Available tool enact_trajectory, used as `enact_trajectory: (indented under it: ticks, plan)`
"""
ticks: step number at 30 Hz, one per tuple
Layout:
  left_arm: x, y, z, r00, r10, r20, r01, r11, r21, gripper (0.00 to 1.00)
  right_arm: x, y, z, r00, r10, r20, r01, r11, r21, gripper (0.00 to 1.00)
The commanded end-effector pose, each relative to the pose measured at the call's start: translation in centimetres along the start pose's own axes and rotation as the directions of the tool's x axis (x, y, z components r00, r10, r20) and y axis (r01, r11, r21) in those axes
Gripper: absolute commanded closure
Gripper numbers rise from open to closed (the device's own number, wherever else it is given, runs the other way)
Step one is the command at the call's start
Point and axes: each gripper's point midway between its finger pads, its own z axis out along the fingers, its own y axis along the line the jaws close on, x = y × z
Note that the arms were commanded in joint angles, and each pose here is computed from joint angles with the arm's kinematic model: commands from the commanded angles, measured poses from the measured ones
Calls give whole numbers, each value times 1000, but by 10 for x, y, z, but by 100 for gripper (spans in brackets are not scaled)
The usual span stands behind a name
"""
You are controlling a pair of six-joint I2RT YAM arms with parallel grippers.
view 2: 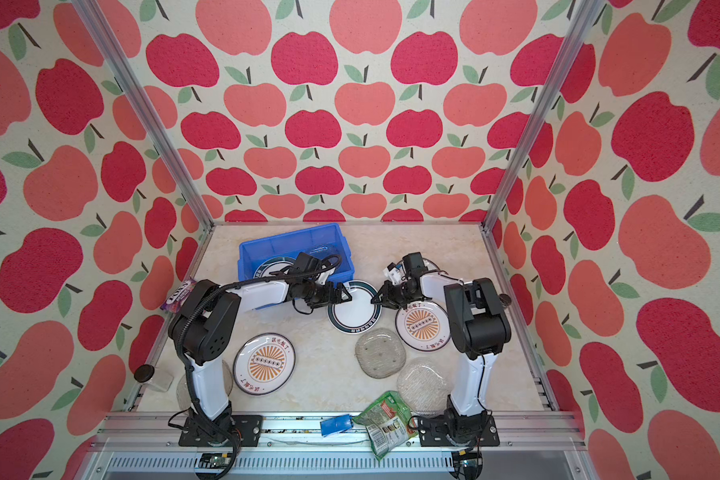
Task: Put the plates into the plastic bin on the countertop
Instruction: 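Lift the green-rimmed plate upright with the right gripper, then carry the plate over the bin and lower it inside with the right gripper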
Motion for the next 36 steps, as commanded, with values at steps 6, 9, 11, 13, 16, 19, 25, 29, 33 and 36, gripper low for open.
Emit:
enact_trajectory:
  ticks: [6, 9, 11, 13, 16, 19, 25, 29, 33, 36]
  plan:
    - [5, -7, -9, 999, -24, -42, 26, 999, 39, 6, 5, 17, -5, 1000, -14, -4, 14, 999, -39, 100]
    - [-8, -36, -30, 999, 11, -32, -7, 994, 110, 5, 11, 19, -18, 1000, -30, -1, 30, 1000, 6, 100]
    - [-14, -57, -46, 999, 43, -18, -40, 989, 143, 4, 15, 23, -30, 999, -45, 10, 44, 998, 41, 100]
    - [-18, -71, -60, 998, 62, -18, -59, 985, 162, 3, 17, 31, -43, 998, -62, 23, 61, 997, 51, 100]
    - [-26, -94, -92, 994, 105, -2, -103, 977, 184, 2, 17, 51, -63, 994, -106, 34, 103, 993, 63, 100]
    - [-42, -101, -133, 989, 130, 72, -139, 981, 137, 1, 16, 76, -83, 983, -174, 51, 169, 981, 90, 100]
    - [-75, -66, -215, 953, 66, 296, -76, 997, 22, 0, -20, 128, -110, 943, -293, 155, 281, 955, 94, 100]
    - [-86, -21, -267, 881, 12, 472, 36, 995, -93, 1, -58, 160, -108, 916, -331, 225, 325, 944, 66, 100]
    - [-83, 38, -302, 792, -83, 604, 216, 965, -150, 1, -95, 189, -95, 892, -342, 296, 354, 935, 15, 100]
    - [-77, 68, -306, 760, -120, 639, 273, 951, -147, 1, -118, 205, -72, 882, -355, 310, 373, 928, 1, 100]
